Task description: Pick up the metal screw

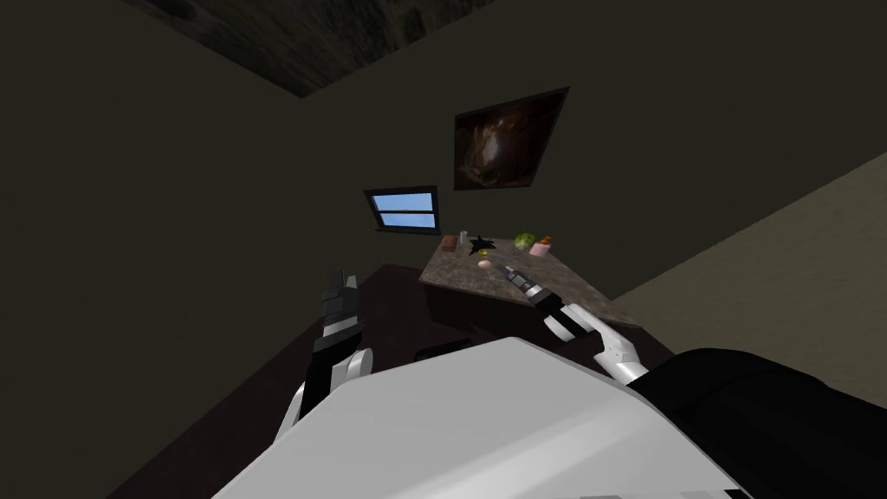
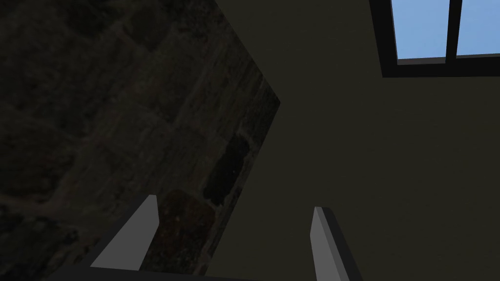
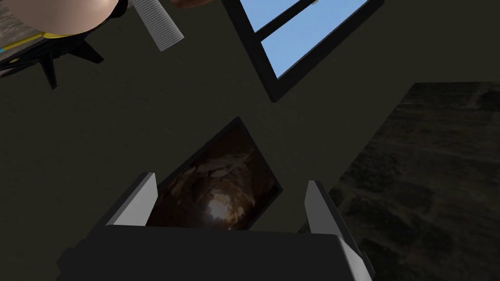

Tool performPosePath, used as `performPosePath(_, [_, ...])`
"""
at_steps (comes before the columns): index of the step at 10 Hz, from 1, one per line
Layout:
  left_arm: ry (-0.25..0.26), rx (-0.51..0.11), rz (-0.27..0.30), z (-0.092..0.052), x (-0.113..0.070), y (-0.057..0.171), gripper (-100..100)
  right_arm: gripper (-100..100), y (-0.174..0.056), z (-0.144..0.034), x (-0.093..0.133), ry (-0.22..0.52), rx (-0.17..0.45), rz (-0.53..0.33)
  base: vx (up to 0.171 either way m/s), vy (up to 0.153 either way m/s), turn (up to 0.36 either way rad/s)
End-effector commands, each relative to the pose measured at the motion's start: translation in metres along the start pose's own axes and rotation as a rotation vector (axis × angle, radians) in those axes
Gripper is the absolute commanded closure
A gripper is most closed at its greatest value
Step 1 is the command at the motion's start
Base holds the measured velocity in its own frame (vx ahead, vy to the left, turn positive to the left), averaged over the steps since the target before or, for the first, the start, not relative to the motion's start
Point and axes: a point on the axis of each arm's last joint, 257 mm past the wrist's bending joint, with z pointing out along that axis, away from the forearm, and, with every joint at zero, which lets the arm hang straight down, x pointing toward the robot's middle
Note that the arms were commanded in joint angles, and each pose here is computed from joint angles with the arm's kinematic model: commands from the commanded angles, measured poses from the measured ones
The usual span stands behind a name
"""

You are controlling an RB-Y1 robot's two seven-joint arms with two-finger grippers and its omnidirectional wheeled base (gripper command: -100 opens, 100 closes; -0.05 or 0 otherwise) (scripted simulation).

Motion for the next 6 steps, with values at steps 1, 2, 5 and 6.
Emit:
performPosePath(1, [0.000,0.000,0.000,0.000,0.000,0.000,0,-100,-0.007,-0.002,0.001,0.032,0.003,-0.042,0.009,-0.004,0.071])
performPosePath(2, [0.000,0.000,0.000,0.000,0.000,0.000,0,-100,-0.021,-0.007,0.008,0.079,0.017,-0.097,0.010,0.003,0.149])
performPosePath(5, [0.000,0.000,0.000,0.000,0.000,0.000,0,-100,-0.034,-0.012,0.010,0.149,0.020,-0.178,0.011,0.002,0.111])
performPosePath(6, [0.000,0.000,0.000,0.000,0.000,0.000,0,-100,-0.048,-0.020,0.018,0.200,0.032,-0.227,0.013,0.010,0.157])
